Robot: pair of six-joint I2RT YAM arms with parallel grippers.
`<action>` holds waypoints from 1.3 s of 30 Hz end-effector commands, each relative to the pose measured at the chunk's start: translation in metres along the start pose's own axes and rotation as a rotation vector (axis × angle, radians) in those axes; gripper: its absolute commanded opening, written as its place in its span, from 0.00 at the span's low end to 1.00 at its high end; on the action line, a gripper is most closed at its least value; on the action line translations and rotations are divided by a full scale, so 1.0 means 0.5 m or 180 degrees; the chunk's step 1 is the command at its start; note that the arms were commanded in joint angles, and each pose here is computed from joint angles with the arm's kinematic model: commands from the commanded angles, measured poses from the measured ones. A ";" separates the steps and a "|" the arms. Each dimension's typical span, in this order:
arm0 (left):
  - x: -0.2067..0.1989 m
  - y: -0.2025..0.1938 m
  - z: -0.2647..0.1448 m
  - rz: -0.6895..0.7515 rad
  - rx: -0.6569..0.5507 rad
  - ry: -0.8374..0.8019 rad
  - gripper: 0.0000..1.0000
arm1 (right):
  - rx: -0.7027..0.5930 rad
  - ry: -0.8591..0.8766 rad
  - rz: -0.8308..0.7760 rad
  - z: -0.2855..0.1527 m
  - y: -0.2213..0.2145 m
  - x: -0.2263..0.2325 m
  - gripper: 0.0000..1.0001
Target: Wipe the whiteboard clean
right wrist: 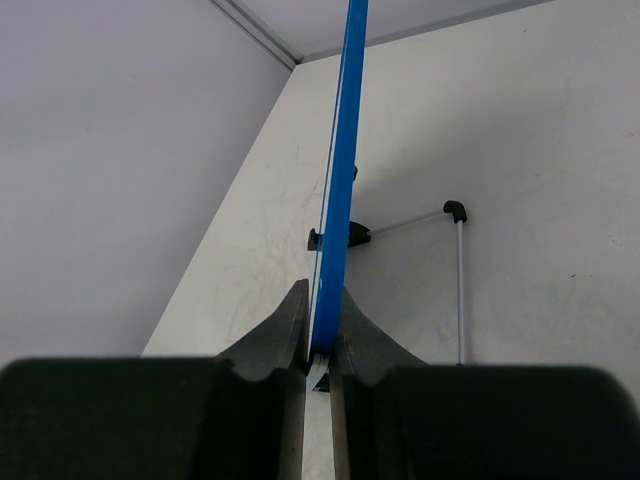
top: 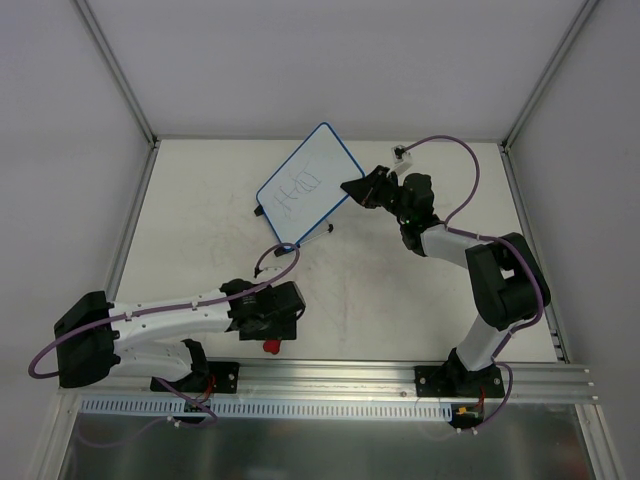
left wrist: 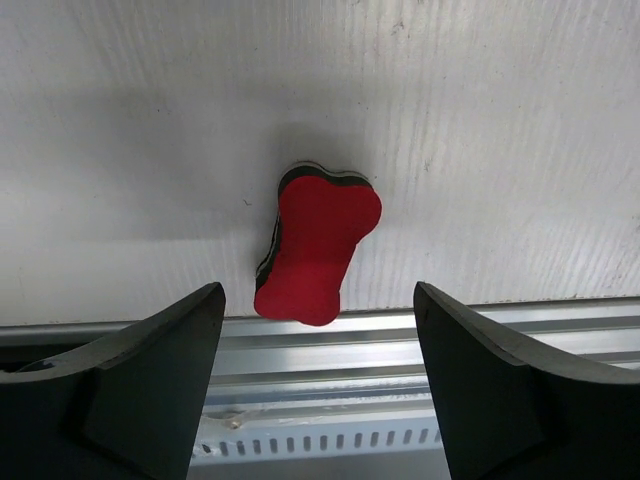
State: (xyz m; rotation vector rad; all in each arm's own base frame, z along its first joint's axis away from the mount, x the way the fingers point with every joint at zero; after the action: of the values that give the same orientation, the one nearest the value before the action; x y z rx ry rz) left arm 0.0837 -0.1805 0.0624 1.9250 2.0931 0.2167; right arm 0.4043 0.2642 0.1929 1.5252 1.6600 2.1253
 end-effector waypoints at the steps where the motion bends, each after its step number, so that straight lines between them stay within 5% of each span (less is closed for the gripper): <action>1: 0.005 0.014 -0.010 0.0355 -0.0114 0.0056 0.77 | -0.0209 0.0290 -0.0295 -0.001 0.049 0.043 0.07; 21: -0.020 -0.007 0.025 0.0974 -0.0038 -0.0274 0.80 | -0.0206 0.0287 -0.0323 -0.006 0.045 0.037 0.07; 35: 0.002 -0.004 0.059 0.0959 0.0002 -0.0167 0.60 | -0.0187 0.0289 -0.0337 -0.010 0.036 0.030 0.07; 39: 0.010 -0.002 0.064 0.0930 -0.0009 -0.0156 0.45 | -0.0195 0.0301 -0.0353 -0.011 0.036 0.033 0.07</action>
State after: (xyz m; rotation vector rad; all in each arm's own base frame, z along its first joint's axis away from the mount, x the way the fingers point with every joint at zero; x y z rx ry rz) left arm 0.0903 -0.1827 0.0339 2.1954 1.7845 0.2218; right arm 0.4027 0.2619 0.1919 1.5106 1.6646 2.1382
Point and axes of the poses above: each gripper's point midway between its finger pads, its own z axis out along the fingers, its own x axis along the line the jaws close on, y = z × x, the point moved 2 cm from there along -z, back along the fingers, and after that the axes turned 3 degrees about -z, right-handed, at the moved point
